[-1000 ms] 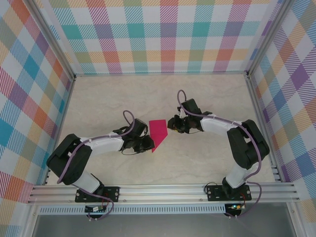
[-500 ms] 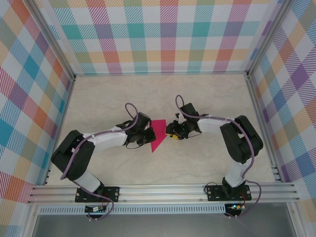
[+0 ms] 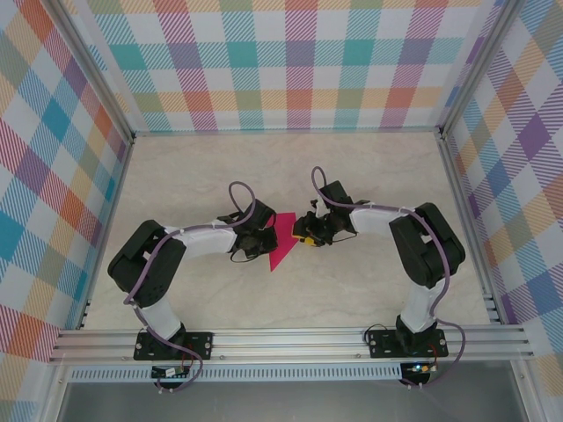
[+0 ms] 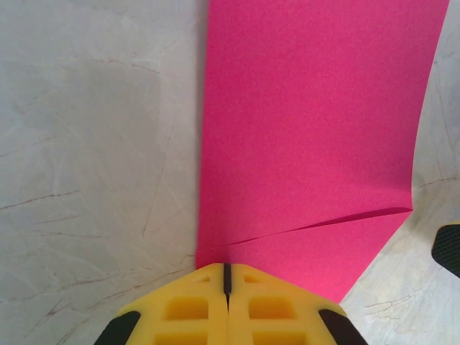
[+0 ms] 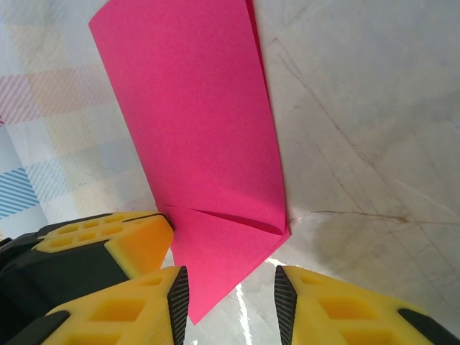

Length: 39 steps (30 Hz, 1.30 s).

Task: Fold a paper plane with a square sheet of paper (pick it up from the middle)
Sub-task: Fourth fold the wing at the center of the table.

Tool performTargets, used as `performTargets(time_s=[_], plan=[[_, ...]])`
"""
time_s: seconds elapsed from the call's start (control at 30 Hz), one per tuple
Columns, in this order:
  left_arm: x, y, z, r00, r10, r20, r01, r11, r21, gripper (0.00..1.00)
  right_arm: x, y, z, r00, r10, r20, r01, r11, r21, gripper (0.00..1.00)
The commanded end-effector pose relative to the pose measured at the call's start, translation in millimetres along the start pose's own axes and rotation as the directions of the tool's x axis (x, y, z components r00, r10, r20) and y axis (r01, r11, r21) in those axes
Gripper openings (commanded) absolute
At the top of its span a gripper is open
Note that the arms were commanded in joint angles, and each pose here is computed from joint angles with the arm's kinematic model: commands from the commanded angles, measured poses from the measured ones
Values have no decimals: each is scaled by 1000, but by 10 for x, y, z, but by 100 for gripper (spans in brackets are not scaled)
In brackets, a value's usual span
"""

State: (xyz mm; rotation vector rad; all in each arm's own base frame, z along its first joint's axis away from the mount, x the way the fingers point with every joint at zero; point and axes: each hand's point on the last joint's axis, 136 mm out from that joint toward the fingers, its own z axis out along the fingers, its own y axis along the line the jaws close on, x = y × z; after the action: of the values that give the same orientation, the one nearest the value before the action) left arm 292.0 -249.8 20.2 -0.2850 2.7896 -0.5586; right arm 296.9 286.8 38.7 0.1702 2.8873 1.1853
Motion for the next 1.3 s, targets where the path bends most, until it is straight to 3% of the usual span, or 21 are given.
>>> performTargets(time_s=[0.0,0.87,1.03,1.27], plan=[[69,183,18,1000,-20,-15,18,996,-88,4,-15,61,52,1000,4,-22,-5,1000,-22,39],[164,229,29,997,-62,-35,59,996,-72,4,-37,65,145,999,15,-39,-15,1000,6,38],[154,214,12,998,-56,-34,53,996,-69,4,54,209,157,996,-32,-89,25,997,-70,30],[118,155,-51,999,-42,-25,40,998,-53,6,108,153,204,993,-31,-113,24,998,-66,13]])
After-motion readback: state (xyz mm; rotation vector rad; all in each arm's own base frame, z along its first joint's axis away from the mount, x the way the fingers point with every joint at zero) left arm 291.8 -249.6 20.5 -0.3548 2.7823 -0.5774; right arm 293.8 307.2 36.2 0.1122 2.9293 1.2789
